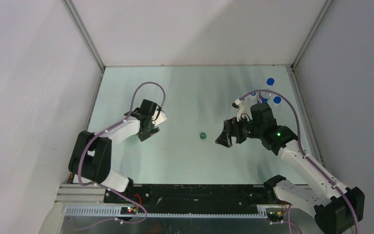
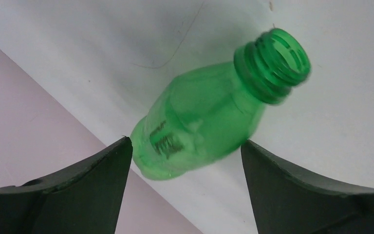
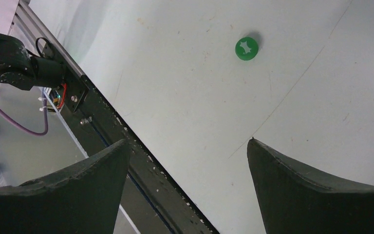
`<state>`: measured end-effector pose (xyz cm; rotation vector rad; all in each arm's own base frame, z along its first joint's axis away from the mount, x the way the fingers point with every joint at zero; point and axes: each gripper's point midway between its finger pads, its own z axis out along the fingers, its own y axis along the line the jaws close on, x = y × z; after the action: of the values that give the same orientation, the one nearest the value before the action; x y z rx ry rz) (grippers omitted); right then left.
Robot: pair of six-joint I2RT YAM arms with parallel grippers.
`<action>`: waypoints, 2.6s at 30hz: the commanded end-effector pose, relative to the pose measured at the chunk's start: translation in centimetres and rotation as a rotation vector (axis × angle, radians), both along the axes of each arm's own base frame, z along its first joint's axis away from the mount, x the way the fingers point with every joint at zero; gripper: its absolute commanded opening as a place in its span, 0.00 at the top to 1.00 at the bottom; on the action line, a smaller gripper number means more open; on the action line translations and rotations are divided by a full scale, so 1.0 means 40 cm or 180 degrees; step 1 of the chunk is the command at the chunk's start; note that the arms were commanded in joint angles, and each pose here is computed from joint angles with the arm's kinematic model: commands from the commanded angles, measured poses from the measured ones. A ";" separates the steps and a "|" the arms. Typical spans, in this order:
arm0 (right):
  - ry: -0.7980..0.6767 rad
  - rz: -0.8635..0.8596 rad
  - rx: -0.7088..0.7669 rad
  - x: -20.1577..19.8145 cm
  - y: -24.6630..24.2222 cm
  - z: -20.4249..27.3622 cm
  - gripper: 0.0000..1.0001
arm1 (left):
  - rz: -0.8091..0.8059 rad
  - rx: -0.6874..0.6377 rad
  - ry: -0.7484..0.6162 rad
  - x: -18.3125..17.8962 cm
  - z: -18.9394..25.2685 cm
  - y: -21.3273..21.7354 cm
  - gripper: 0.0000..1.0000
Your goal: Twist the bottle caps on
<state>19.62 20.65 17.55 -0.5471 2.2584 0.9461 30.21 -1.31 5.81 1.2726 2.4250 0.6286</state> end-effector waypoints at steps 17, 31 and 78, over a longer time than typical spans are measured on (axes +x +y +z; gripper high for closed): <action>-0.0109 0.0092 0.0030 0.036 0.033 0.034 0.11 | 0.0281 -0.1573 0.0413 0.089 0.015 -0.218 0.50; 0.0072 -0.0183 -0.0270 0.067 0.038 -0.016 0.15 | 0.0974 -0.1801 0.0801 -0.023 -0.030 -0.391 0.46; 0.0155 -0.0350 -0.1367 0.182 0.171 -0.183 0.32 | -0.0664 -0.3587 -0.2029 -0.125 0.430 -0.382 0.57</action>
<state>25.32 26.39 9.48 -0.5665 2.5467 0.4664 25.51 -15.90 19.05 0.6219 1.8503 -0.3228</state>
